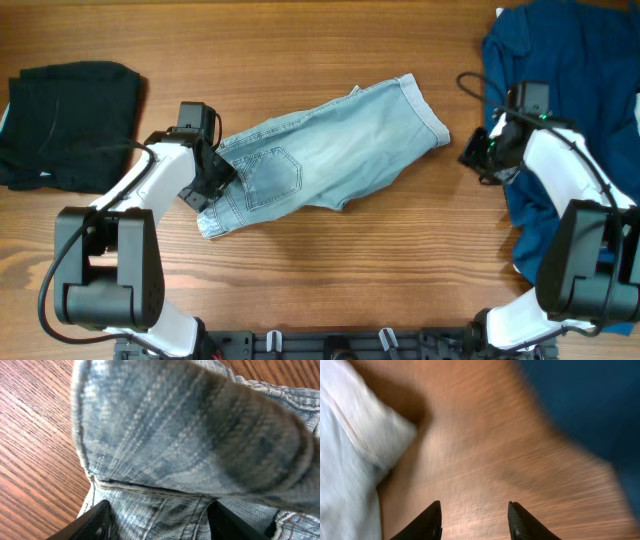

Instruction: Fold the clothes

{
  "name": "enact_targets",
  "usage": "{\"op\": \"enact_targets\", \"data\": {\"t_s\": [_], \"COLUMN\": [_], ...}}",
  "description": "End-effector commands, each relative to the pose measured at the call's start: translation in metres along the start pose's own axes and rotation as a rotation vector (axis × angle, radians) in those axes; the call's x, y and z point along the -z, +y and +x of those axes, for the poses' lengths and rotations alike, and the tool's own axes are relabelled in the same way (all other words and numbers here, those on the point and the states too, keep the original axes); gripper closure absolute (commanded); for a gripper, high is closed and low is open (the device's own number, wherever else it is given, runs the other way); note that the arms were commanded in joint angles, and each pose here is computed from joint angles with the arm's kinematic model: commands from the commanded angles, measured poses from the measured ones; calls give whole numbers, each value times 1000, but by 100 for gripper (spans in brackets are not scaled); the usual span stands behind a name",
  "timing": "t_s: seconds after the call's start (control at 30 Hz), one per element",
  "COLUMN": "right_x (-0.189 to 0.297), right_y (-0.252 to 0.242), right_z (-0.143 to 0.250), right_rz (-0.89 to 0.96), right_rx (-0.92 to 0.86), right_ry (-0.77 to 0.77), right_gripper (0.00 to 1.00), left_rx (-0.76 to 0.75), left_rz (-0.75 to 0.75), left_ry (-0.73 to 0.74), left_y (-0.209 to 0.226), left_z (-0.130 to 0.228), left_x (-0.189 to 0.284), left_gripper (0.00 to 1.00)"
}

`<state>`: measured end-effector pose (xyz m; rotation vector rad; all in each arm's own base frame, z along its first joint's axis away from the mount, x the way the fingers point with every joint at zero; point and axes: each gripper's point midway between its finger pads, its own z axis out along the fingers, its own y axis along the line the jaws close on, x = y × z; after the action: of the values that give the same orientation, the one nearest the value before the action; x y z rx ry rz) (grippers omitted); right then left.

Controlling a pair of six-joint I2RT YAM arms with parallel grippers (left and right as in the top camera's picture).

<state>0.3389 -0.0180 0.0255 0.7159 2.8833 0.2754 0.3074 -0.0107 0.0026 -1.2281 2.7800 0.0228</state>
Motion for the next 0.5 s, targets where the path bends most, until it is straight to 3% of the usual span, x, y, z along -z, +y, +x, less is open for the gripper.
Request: {"op": "enact_targets", "data": {"t_s": [0.0,0.2,0.47], "right_x": [-16,-40,-14], "right_y": [19,59,111], "right_z": [25,10,-41], "right_rz": [-99,-178,-400], "right_rx": [85,105,138], "right_ry": [34,-86,-308], "right_gripper": [56,53,53], "left_rx": [-3,-3,-2], "left_rz": [-125,-124,-123], "left_ry": [-2,5,9], "left_y": [30,30,30], "left_z": [-2,0,0], "left_x": [-18,-18,-18], "left_gripper": [37,36,36]}}
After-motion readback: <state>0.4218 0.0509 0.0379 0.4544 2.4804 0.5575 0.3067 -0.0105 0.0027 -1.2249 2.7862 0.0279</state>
